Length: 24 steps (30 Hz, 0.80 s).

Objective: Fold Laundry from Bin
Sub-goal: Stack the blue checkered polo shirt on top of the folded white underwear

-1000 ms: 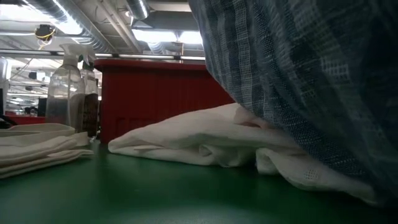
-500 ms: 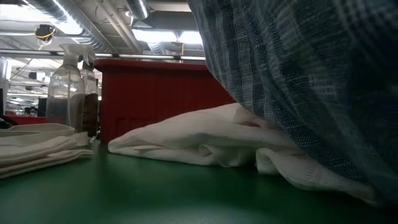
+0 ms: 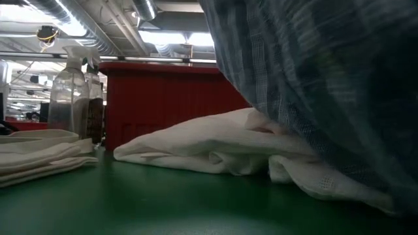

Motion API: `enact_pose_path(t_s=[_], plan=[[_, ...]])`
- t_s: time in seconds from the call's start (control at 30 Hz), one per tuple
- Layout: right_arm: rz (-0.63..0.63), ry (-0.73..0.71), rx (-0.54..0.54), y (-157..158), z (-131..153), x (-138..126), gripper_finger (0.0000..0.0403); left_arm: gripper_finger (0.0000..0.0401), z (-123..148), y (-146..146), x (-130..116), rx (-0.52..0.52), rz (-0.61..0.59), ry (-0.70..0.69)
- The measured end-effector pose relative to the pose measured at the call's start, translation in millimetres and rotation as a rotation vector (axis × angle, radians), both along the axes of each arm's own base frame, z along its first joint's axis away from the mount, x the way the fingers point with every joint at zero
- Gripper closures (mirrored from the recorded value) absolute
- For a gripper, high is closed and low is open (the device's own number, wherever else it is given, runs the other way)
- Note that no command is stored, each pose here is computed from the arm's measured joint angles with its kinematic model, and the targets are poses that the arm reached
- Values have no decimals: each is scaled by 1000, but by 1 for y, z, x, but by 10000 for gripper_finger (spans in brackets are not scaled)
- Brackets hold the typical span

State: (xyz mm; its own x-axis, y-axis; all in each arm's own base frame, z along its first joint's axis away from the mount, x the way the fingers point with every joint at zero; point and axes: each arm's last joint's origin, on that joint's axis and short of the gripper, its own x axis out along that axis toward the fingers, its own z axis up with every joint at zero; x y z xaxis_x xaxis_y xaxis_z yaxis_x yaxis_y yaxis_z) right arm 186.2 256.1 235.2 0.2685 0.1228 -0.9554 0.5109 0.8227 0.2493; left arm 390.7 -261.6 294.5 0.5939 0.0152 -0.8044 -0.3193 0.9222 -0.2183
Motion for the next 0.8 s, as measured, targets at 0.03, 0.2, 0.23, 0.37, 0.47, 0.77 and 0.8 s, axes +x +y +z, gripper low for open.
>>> enact_pose_path(t_s=[0.03,0.2,0.23,0.37,0.47,0.77,0.8], plan=[[-3,-3,-12,-1,0,0,244,401,0,0,0,0,0,0],[-37,4,-33,-3,-1,-1,244,401,0,0,0,4,-2,-1],[-37,4,-32,-3,-1,-1,244,401,0,0,0,4,-2,-1],[-35,0,-13,-1,-2,0,244,401,0,0,0,4,-2,-1],[-15,5,-5,7,-6,-4,244,401,0,-1,-1,2,2,-3],[11,38,31,29,-23,-14,244,401,0,-4,-3,-46,53,-1],[13,39,25,30,-24,-14,244,401,0,-5,-3,-52,49,3]])
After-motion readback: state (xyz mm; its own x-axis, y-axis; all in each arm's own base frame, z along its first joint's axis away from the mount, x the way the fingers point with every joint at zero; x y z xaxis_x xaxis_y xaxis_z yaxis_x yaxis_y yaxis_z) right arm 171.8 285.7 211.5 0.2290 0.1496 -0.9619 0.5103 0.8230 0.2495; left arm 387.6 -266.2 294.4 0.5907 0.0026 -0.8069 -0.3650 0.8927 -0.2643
